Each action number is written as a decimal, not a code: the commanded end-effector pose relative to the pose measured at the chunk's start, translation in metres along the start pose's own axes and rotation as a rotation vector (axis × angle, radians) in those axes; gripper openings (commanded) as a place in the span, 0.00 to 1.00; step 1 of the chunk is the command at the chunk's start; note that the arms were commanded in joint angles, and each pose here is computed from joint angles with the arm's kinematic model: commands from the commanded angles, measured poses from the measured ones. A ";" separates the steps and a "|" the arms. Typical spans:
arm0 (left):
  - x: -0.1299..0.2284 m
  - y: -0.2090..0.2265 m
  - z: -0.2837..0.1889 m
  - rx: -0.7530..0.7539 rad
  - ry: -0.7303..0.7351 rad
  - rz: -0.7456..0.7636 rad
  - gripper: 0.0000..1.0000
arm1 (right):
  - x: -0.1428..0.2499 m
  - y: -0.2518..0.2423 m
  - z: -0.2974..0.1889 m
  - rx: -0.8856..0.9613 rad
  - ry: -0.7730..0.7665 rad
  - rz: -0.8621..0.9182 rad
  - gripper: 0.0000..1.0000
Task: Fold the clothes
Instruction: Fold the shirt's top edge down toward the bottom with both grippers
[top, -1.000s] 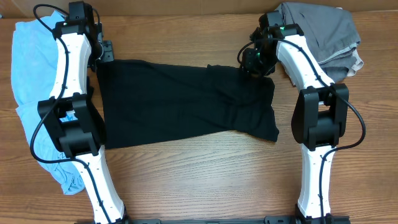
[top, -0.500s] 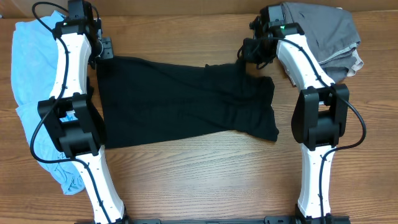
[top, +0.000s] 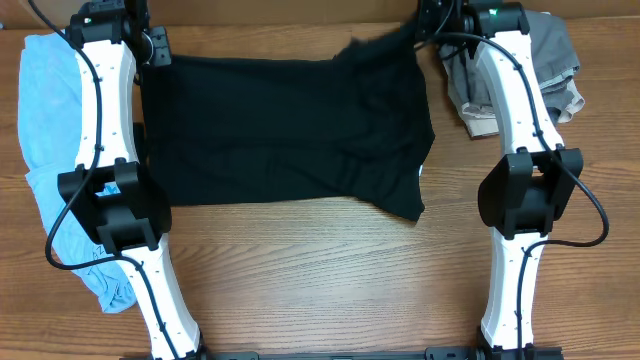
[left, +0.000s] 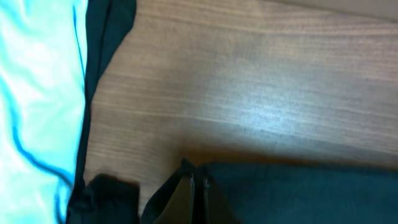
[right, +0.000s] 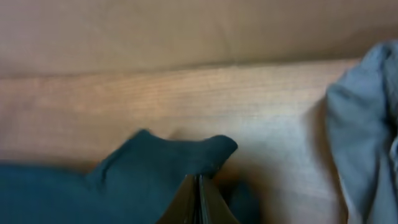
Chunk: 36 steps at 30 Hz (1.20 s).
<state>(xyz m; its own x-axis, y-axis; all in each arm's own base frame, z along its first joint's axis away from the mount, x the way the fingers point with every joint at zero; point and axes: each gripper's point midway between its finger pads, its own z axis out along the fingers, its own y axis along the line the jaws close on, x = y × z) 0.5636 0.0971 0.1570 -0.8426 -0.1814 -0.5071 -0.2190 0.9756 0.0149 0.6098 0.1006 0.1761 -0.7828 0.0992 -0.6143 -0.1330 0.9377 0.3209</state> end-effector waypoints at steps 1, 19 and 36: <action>-0.009 0.007 -0.017 -0.014 -0.033 -0.020 0.04 | -0.016 0.017 -0.031 -0.026 -0.029 -0.045 0.04; 0.041 0.039 -0.008 -0.114 0.168 -0.010 0.04 | 0.129 0.017 -0.110 0.108 0.579 0.111 0.04; 0.110 0.054 0.025 -0.149 0.391 0.056 0.20 | 0.241 0.007 -0.071 0.184 0.913 0.125 0.04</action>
<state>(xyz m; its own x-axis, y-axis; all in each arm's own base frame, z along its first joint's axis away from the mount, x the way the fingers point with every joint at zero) 0.4809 0.1275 0.0819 -0.9646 -0.2027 -0.1688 -0.2286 0.9616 0.1516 0.3794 0.1134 0.0801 -0.9675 -0.0328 0.2507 0.0196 0.9788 0.2036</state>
